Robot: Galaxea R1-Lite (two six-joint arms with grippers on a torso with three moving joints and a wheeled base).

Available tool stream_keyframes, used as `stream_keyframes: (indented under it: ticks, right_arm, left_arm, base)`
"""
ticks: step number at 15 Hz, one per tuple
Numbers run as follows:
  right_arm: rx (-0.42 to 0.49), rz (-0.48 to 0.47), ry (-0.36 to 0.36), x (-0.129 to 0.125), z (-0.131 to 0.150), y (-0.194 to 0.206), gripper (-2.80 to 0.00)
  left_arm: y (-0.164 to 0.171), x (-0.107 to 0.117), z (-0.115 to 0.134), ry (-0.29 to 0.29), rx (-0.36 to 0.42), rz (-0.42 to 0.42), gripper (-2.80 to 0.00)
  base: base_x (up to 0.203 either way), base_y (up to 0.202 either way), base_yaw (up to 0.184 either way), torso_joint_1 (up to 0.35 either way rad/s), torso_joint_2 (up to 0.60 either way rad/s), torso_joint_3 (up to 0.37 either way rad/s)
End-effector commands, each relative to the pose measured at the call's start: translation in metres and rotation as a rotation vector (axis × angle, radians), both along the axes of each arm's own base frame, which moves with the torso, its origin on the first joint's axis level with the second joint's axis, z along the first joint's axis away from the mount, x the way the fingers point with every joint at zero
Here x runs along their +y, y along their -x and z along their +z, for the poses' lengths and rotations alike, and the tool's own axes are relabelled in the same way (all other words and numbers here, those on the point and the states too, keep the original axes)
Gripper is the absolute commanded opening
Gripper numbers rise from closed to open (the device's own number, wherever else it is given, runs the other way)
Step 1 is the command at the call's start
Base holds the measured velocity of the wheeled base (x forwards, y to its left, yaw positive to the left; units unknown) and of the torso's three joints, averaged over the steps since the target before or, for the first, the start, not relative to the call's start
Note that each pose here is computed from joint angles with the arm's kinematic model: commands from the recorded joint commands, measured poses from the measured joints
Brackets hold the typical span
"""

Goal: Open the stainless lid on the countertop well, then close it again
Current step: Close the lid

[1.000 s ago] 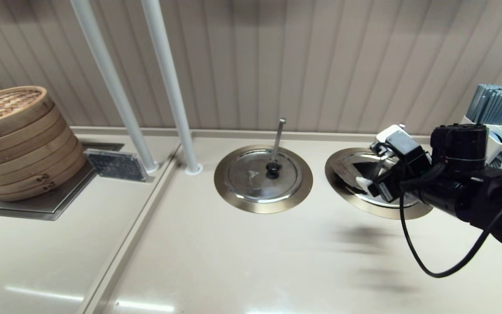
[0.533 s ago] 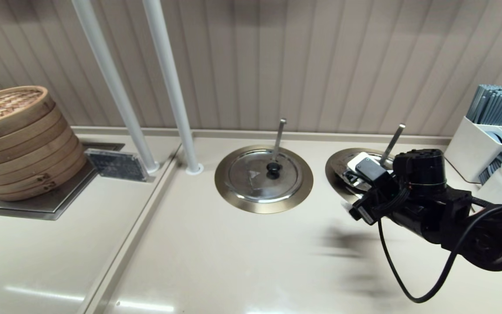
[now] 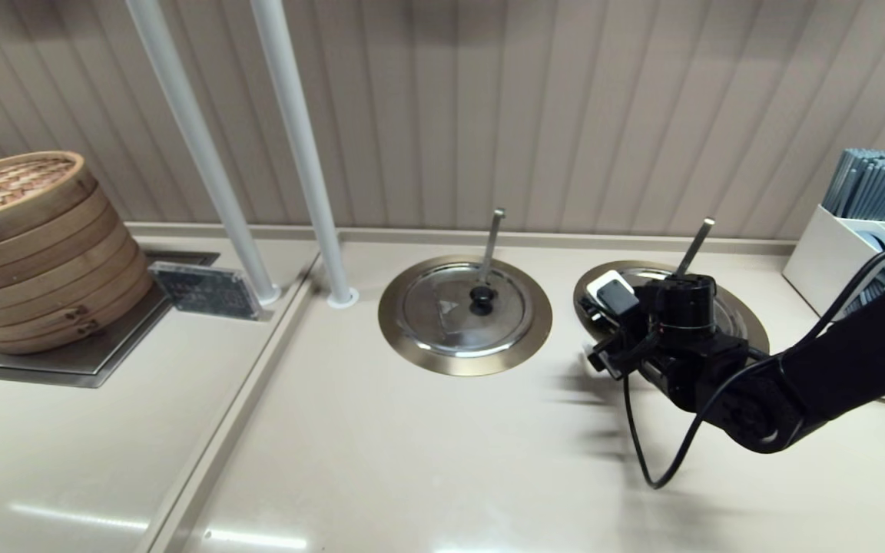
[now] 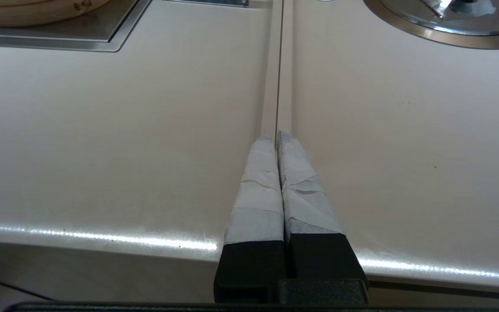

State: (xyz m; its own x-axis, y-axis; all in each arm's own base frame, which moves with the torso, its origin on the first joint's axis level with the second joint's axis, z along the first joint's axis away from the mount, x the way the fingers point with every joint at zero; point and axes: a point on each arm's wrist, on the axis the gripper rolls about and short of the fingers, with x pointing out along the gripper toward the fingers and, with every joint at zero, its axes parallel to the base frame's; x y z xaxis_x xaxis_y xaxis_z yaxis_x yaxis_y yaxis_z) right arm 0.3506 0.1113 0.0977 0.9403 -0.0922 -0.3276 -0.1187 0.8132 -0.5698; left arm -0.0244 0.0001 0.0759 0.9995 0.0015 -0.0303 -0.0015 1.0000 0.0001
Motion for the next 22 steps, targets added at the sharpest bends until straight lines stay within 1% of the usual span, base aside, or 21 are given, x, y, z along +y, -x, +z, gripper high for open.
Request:
stream_keyframes:
  ticks: [1,3,7,14,17,19,22]
  right_arm:
    - [0.009,-0.025,0.003,-0.002,-0.016,-0.015,0.00]
    - [-0.029,-0.034,-0.024,-0.001,-0.008,-0.021,0.00]
    - [-0.084,-0.078,-0.053,-0.014,0.006,-0.031,0.00]
    - [-0.153,-0.119,-0.070,-0.029,0.028,-0.035,0.00]
    - [-0.162,-0.130,-0.070,-0.033,0.031,-0.036,0.00]
    - [-0.193,-0.168,-0.071,-0.048,0.039,-0.042,0.00]
    - [-0.269,-0.257,-0.063,-0.085,0.062,-0.053,0.00]
  left_arm:
    - [0.000,0.000,0.000,0.000,0.000,0.000,-2.80]
    - [0.000,0.000,0.000,0.000,0.000,0.000,-2.80]
    - [0.000,0.000,0.000,0.000,0.000,0.000,-2.80]
    - [0.000,0.000,0.000,0.000,0.000,0.000,-2.80]
    - [0.000,0.000,0.000,0.000,0.000,0.000,-2.80]
    - [0.000,0.000,0.000,0.000,0.000,0.000,-2.80]
    - [0.000,0.000,0.000,0.000,0.000,0.000,-2.80]
  base:
    - [0.000,0.000,0.000,0.000,0.00,0.000]
    - [0.000,0.000,0.000,0.000,0.00,0.000]
    - [0.000,0.000,0.000,0.000,0.00,0.000]
    - [0.000,0.000,0.000,0.000,0.00,0.000]
    - [0.000,0.000,0.000,0.000,0.00,0.000]
    - [0.000,0.000,0.000,0.000,0.00,0.000]
    - [0.000,0.000,0.000,0.000,0.00,0.000]
